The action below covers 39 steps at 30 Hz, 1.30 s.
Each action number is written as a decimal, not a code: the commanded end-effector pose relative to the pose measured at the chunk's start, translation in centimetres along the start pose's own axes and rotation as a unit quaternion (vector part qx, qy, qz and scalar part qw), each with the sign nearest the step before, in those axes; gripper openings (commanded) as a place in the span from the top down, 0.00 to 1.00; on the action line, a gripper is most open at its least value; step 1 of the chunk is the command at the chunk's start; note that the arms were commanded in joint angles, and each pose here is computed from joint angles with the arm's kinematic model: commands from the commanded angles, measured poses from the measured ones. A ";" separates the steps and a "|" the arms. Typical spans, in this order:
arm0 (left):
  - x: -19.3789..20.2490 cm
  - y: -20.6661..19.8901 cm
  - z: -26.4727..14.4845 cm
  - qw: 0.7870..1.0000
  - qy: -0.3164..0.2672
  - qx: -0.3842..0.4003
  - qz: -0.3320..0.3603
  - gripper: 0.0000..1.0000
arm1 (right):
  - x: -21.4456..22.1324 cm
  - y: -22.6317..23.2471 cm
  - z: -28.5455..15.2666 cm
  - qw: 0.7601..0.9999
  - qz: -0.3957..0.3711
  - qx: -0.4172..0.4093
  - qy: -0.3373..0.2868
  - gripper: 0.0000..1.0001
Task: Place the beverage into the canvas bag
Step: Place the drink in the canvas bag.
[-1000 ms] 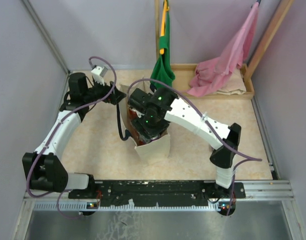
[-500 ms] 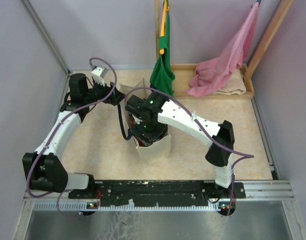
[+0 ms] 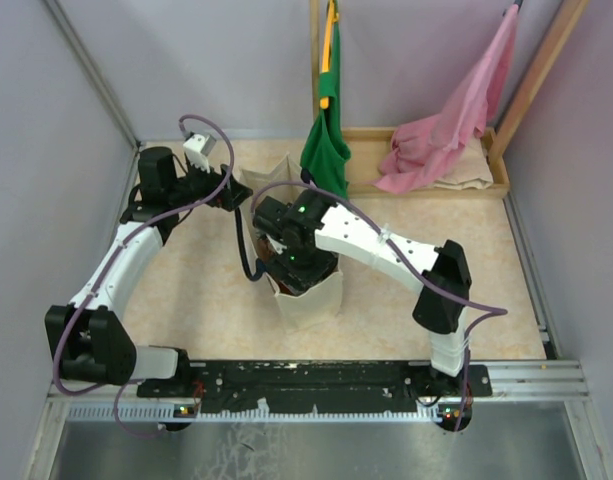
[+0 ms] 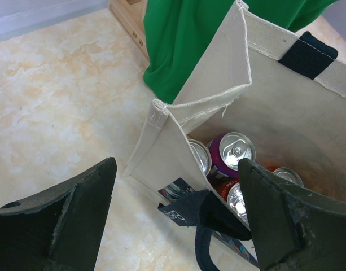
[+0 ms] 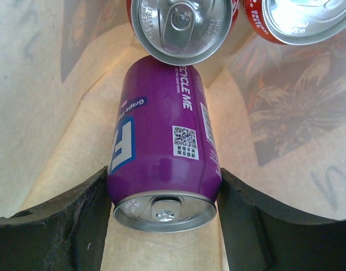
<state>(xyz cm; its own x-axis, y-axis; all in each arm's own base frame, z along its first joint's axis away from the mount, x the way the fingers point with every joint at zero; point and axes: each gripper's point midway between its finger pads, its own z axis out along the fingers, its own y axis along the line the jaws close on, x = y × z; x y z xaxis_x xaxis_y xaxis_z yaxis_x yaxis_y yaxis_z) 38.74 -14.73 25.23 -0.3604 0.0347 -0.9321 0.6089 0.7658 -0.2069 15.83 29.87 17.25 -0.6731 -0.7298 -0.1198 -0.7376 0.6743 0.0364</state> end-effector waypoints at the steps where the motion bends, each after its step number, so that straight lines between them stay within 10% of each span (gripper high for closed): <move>1: 0.0 -0.2 0.2 1.000 -0.001 0.007 0.007 0.06 | 1.9 0.2 -0.8 0.999 -0.032 -0.006 0.019 1.00; 30: -0.5 -0.2 0.2 1.000 -0.003 0.008 0.018 0.06 | 4.4 -1.0 8.2 0.997 -0.028 0.020 0.072 0.99; 39: -0.3 -0.2 0.3 1.000 -0.001 0.009 0.018 0.06 | 1.0 -1.6 4.9 0.999 -0.028 0.043 -0.011 0.37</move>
<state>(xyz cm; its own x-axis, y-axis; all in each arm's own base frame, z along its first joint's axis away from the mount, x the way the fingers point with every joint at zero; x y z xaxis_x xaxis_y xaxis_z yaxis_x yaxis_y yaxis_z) 38.73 -14.82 25.14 -0.3565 0.0438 -0.9333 0.6177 0.7605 -0.2002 16.12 28.77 9.77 -0.6480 -0.7568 -0.0856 -0.7590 0.6510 -0.0095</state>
